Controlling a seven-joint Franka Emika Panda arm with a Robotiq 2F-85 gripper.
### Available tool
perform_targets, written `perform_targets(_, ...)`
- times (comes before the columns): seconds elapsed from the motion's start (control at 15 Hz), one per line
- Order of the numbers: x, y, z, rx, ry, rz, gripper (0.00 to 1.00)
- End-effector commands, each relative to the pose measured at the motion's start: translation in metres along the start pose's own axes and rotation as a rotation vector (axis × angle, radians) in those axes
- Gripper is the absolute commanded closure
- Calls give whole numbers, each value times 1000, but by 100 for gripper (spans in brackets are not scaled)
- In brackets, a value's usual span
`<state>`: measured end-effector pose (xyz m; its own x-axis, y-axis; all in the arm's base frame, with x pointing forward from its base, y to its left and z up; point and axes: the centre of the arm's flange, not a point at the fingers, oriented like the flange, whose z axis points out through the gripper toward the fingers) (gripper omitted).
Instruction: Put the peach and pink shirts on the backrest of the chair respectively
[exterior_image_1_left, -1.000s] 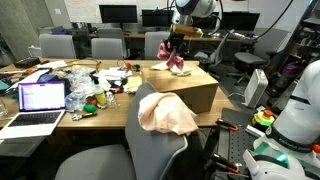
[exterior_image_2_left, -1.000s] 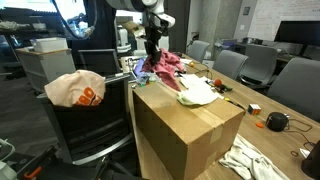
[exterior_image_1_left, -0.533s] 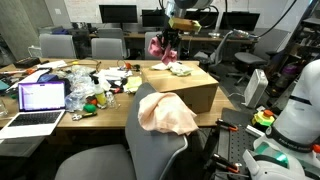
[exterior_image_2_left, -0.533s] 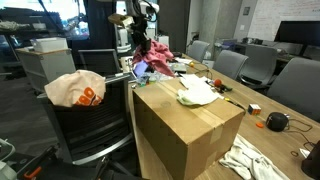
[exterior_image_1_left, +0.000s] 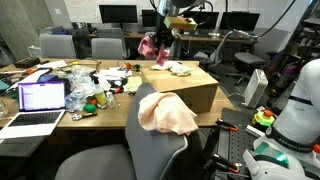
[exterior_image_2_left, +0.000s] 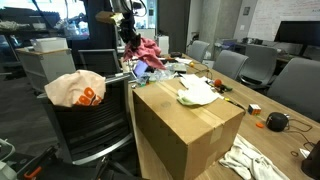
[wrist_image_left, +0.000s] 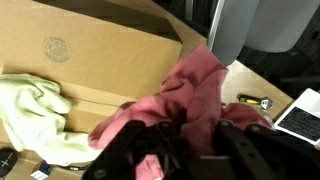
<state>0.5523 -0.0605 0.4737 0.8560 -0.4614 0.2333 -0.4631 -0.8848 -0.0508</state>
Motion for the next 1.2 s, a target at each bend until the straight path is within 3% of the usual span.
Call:
perform_targets(0.0, -8, -18, -11, -13, 23, -81, 95)
perform_targets(0.6, -39, -57, -9, -42, 54, -193, 95)
perform_targets(1.13, -62, -41, 14, -7, 21, -144, 95)
